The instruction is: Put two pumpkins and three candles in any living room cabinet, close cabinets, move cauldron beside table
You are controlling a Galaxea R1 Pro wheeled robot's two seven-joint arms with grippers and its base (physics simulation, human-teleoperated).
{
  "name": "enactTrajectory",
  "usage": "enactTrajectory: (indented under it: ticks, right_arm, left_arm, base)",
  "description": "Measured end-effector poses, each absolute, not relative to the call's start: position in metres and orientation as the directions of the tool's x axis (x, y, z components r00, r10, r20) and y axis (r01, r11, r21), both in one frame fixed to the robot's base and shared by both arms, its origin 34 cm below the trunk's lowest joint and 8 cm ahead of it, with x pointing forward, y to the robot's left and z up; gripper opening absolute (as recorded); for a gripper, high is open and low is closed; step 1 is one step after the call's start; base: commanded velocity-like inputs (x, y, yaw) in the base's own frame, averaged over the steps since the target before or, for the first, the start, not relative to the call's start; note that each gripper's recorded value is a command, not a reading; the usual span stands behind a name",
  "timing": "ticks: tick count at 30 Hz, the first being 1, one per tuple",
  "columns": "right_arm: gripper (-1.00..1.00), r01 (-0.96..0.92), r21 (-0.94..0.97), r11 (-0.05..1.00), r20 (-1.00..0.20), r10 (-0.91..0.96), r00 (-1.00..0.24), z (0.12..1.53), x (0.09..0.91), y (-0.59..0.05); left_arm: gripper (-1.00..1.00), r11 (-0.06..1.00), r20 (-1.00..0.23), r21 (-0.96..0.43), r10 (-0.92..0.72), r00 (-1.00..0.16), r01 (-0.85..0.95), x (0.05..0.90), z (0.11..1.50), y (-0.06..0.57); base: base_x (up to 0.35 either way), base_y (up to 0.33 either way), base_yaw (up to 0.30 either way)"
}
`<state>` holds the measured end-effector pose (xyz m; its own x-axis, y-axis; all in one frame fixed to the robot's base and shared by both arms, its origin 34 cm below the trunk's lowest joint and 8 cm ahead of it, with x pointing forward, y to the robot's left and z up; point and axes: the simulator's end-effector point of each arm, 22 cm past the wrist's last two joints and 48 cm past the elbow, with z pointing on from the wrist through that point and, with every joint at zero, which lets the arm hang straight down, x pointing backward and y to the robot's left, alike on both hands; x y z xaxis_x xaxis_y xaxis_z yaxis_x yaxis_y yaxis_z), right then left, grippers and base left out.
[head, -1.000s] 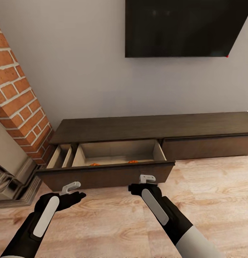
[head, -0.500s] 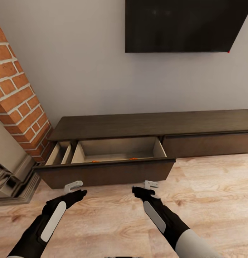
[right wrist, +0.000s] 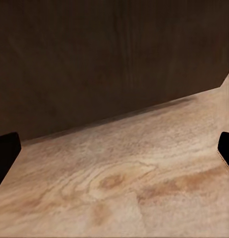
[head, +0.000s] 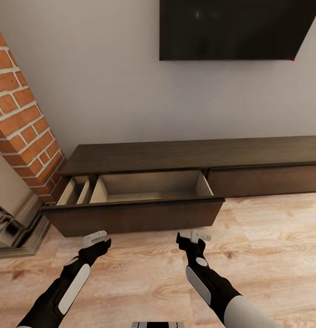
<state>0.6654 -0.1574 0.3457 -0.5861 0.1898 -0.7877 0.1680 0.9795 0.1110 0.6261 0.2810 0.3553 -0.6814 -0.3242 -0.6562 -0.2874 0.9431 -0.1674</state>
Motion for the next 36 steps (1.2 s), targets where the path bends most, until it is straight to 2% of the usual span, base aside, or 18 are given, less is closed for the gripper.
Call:
enactTrajectory:
  ticks: [16, 26, 36]
  right_arm:
    - [1.0, 0.116, 0.044, 0.992, -0.853, 0.098, -0.512, 0.326, 0.667, -0.16]
    - [1.0, -0.005, -0.004, 1.0, -0.854, -0.007, -0.521, 0.308, 0.658, -0.132]
    - [1.0, -0.03, 0.027, 0.999, -0.865, 0.009, -0.501, 0.295, 0.655, -0.123]
  left_arm:
    - [1.0, 0.953, -0.734, -0.174, -0.292, -0.614, -0.247, 0.622, 0.321, 0.261]
    - [1.0, 0.965, -0.733, -0.162, -0.257, -0.63, -0.205, 0.617, 0.304, 0.247]
    - [1.0, 0.964, -0.72, -0.173, -0.263, -0.642, -0.2, 0.604, 0.288, 0.241]
  base:
    - [0.0, 0.0, 0.0]
    - [0.0, 0.0, 0.0]
    - [0.0, 0.0, 0.0]
